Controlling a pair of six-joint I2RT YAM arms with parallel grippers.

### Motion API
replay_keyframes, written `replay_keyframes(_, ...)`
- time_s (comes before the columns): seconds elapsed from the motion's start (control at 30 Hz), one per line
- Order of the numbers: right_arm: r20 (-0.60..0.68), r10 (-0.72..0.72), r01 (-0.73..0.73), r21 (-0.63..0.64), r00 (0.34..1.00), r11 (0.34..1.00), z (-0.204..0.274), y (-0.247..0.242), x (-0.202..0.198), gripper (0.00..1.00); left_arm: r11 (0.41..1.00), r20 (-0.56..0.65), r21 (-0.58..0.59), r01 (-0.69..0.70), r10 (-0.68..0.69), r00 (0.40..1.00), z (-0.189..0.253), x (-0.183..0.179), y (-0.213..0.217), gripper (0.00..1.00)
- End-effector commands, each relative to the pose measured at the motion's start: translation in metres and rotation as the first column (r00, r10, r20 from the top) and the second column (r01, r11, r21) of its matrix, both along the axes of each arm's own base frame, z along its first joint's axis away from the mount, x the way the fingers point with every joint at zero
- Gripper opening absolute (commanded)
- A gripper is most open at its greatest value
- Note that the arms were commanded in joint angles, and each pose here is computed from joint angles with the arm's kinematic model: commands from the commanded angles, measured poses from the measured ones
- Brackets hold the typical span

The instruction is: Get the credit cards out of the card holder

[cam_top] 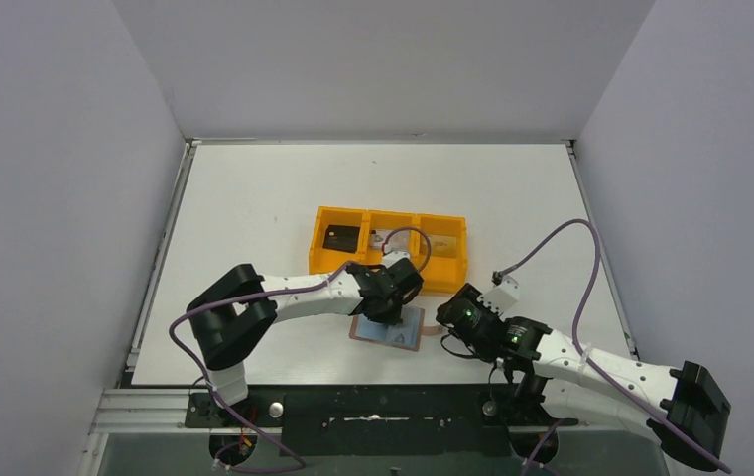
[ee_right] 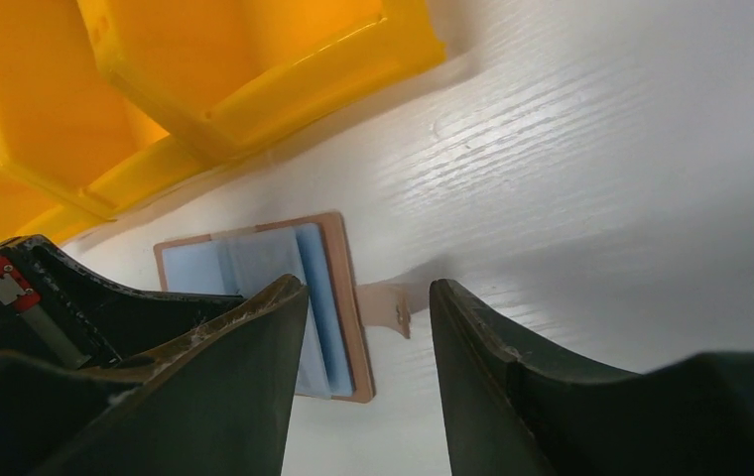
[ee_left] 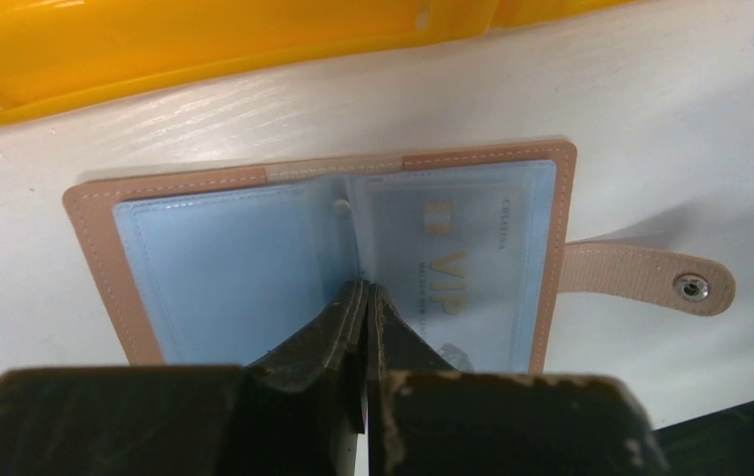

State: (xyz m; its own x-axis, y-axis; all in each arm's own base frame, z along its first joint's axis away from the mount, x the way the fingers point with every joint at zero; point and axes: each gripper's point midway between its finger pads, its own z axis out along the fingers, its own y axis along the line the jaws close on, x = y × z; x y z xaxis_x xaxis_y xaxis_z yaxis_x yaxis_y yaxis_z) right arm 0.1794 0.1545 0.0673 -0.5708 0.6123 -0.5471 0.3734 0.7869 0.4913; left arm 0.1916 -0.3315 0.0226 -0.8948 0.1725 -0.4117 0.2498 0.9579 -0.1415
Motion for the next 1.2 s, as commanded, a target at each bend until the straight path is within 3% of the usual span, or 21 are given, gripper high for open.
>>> replay_keyframes(0.0, 0.097, 0.094, -0.102, 0.078, 0.991, 0.992, 0.028, 0.033, 0.015, 0.50, 0.993, 0.050, -0.115, 0.014, -0.008, 0.999, 0.031, 0.002, -0.011, 0.00)
replay_keyframes(0.3, 0.202, 0.298, -0.350, 0.318, 0.933, 0.881, 0.047, 0.090, 0.018, 0.45, 0.951, 0.018, -0.308, -0.019, 0.026, 1.000, 0.037, 0.003, -0.006, 0.00)
replay_keyframes(0.57, 0.167, 0.393, -0.426, 0.407, 0.904, 0.808, 0.029, 0.117, 0.015, 0.44, 0.920, -0.006, -0.389, -0.047, 0.049, 0.999, 0.038, 0.006, 0.000, 0.00)
replay_keyframes(0.8, 0.072, 0.389, -0.383, 0.411, 0.918, 0.827, 0.004, 0.120, 0.014, 0.43, 0.910, -0.012, -0.410, -0.065, 0.066, 0.998, 0.036, 0.006, 0.007, 0.00)
replay_keyframes(1.17, 0.041, 0.369, -0.362, 0.323, 0.928, 0.874, 0.006, 0.109, 0.017, 0.46, 0.909, -0.012, -0.410, -0.074, 0.075, 0.997, 0.035, 0.007, 0.010, 0.00)
